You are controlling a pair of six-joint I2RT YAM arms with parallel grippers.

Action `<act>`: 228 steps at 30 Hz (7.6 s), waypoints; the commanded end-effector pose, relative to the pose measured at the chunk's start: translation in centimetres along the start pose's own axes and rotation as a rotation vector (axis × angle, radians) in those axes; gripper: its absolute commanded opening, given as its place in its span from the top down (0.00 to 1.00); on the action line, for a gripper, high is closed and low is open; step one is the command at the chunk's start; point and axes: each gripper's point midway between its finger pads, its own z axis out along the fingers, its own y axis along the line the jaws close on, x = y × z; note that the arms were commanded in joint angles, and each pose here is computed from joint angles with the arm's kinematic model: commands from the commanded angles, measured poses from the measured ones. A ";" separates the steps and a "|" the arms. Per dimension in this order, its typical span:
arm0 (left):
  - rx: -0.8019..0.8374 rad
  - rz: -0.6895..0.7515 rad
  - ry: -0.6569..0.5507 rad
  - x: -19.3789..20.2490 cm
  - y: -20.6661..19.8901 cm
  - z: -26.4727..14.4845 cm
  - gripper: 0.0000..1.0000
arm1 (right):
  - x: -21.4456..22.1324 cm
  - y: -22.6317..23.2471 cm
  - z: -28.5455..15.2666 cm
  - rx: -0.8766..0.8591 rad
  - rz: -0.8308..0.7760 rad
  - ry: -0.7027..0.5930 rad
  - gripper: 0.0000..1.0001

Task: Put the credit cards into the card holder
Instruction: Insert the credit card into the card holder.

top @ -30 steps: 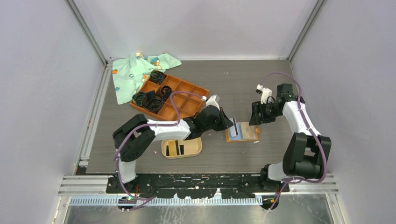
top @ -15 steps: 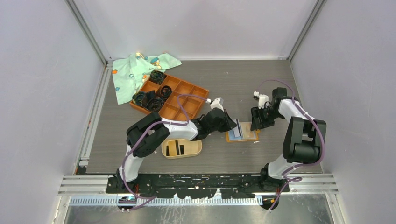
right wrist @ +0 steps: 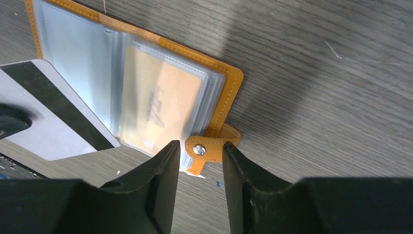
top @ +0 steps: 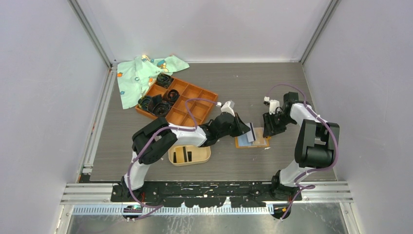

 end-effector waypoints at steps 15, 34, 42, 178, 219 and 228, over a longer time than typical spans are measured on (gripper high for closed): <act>0.078 -0.067 0.001 -0.5 -1.1 0.5 1.00 | -0.9 -0.4 0.0 -0.014 -0.007 0.002 0.61; 0.021 -0.078 0.023 -0.3 1.1 0.2 1.00 | -0.7 -0.5 0.1 -0.010 -0.007 0.014 0.62; 0.017 -0.092 0.058 0.5 1.3 0.2 1.00 | -0.6 -0.6 0.1 -0.010 -0.003 0.020 0.62; 0.095 -0.015 0.100 1.2 5.4 1.5 1.00 | -0.5 -0.4 0.3 -0.023 -0.001 0.036 0.63; 0.226 0.016 0.085 1.4 3.3 1.9 1.00 | -0.4 -0.3 0.3 -0.033 0.003 0.036 0.63; 0.196 -0.009 0.095 2.7 4.0 1.9 1.00 | -0.4 -0.2 0.4 -0.036 0.002 0.038 0.63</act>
